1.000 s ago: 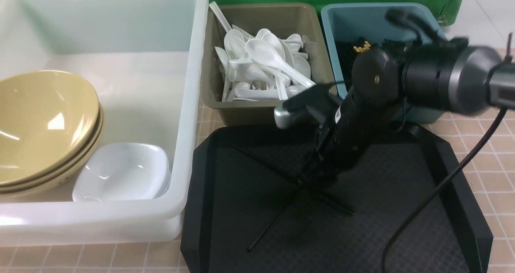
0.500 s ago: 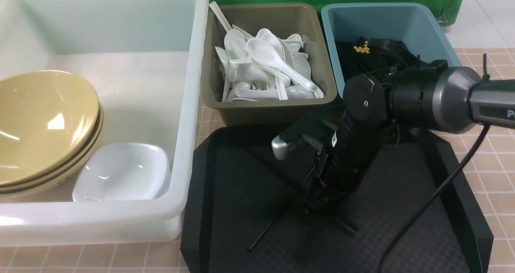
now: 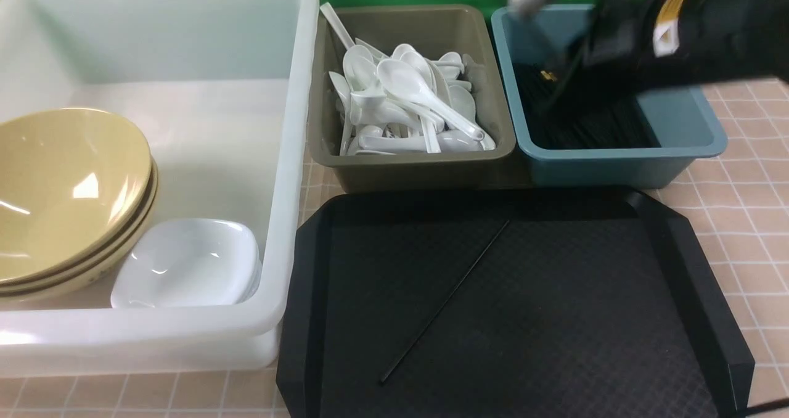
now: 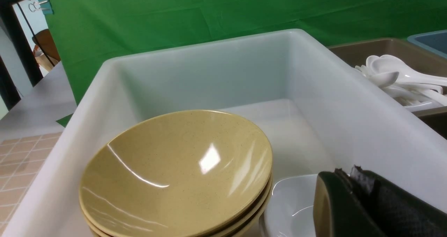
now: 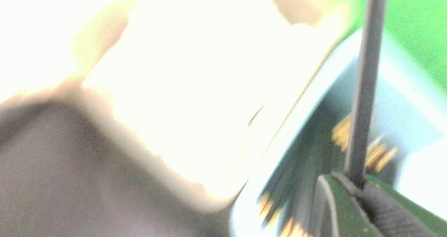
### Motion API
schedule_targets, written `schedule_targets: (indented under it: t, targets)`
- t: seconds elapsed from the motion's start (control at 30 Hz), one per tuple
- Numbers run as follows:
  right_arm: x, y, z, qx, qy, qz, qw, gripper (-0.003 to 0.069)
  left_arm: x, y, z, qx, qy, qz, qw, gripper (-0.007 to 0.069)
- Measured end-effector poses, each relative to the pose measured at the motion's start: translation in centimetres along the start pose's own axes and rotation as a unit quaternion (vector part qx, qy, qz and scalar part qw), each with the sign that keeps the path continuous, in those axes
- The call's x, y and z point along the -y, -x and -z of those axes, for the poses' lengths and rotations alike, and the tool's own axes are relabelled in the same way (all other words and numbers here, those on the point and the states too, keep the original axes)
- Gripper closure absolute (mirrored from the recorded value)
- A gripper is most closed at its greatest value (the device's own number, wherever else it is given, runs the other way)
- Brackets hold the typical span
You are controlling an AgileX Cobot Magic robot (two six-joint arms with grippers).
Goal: On brown table put chopsticks spoon bowls plates into blue grey white boxes.
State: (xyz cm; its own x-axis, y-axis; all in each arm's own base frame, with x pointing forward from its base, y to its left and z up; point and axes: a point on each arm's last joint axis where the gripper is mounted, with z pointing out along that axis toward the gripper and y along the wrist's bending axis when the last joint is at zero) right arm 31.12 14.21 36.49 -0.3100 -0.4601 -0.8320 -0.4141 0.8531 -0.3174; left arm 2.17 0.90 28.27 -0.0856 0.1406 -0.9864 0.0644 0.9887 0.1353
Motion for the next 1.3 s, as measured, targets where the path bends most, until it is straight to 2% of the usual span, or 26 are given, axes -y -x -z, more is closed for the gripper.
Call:
schedule_targets:
  t: [0.1,0.2,0.23,0.3,0.33,0.37,0.47,0.6,0.63,0.67,0.7,0.8,0.87,0.93,1.0,1.13,1.3]
  targets:
    - [2.4,-0.6,-3.0,0.053,-0.022,-0.077,0.995,0.0573,0.0,0.0,0.0,0.0,0.0,0.0,1.0,0.062]
    - [4.5,-3.3,-6.8,0.032,-0.038,-0.16,0.986,0.0547,0.0,0.0,0.0,0.0,0.0,0.0,1.0,0.062]
    - [4.6,-3.6,-7.1,0.028,-0.039,-0.167,0.985,0.0543,0.0,0.0,0.0,0.0,0.0,0.0,1.0,0.062]
    - [5.8,-6.6,-9.5,-0.029,-0.061,-0.249,0.966,0.0474,0.0,0.0,0.0,0.0,0.0,0.0,1.0,0.062]
    - [5.9,-7.0,-9.8,-0.039,-0.066,-0.259,0.963,0.0459,0.0,0.0,0.0,0.0,0.002,0.0,1.0,0.062]
    - [5.9,-8.5,-10.4,-0.084,-0.081,-0.281,0.953,0.0393,0.0,0.0,0.0,-0.001,0.001,-0.001,1.0,0.062]
    - [5.1,-9.1,-10.2,-0.128,-0.087,-0.263,0.952,0.0322,0.0,0.0,0.0,-0.001,0.001,-0.001,1.0,0.062]
    - [2.2,-8.1,-9.3,-0.167,-0.066,-0.202,0.963,0.03,0.0,0.0,0.0,-0.001,0.001,-0.001,1.0,0.062]
    - [1.0,-7.8,-8.8,-0.182,-0.053,-0.184,0.965,0.0302,0.0,0.0,0.0,-0.001,0.001,-0.001,1.0,0.062]
    - [-1.5,-7.4,-8.1,-0.213,-0.018,-0.154,0.965,0.0316,0.0,0.0,0.0,0.0,0.001,-0.001,1.0,0.062]
    - [-2.0,-7.3,-8.0,-0.218,-0.009,-0.156,0.963,0.0319,0.0,0.0,0.0,0.0,0.001,-0.001,1.0,0.062]
    - [-8.8,-7.4,-6.8,-0.278,0.119,-0.074,0.95,0.0408,0.0,0.0,0.0,0.0,0.001,-0.001,1.0,0.062]
    - [-12.5,-7.9,-6.6,-0.293,0.181,-0.033,0.938,0.047,0.0,0.0,0.0,0.0,0.001,-0.001,1.0,0.062]
    - [-16.1,-8.4,-6.8,-0.293,0.219,-0.012,0.93,0.0543,0.0,0.0,0.0,0.0,0.001,-0.001,1.0,0.062]
    - [-18.6,-9.1,-7.3,-0.29,0.237,0.0,0.927,0.0599,0.0,0.0,0.0,0.0,0.001,-0.001,1.0,0.062]
    - [-21.5,-10.6,-8.3,-0.294,0.252,0.02,0.922,0.0624,0.0,0.0,0.0,0.0,0.001,-0.001,1.0,0.062]
    - [-21.9,-11.3,-8.4,-0.312,0.253,0.029,0.915,0.0624,0.0,0.0,0.0,0.0,0.001,-0.001,1.0,0.062]
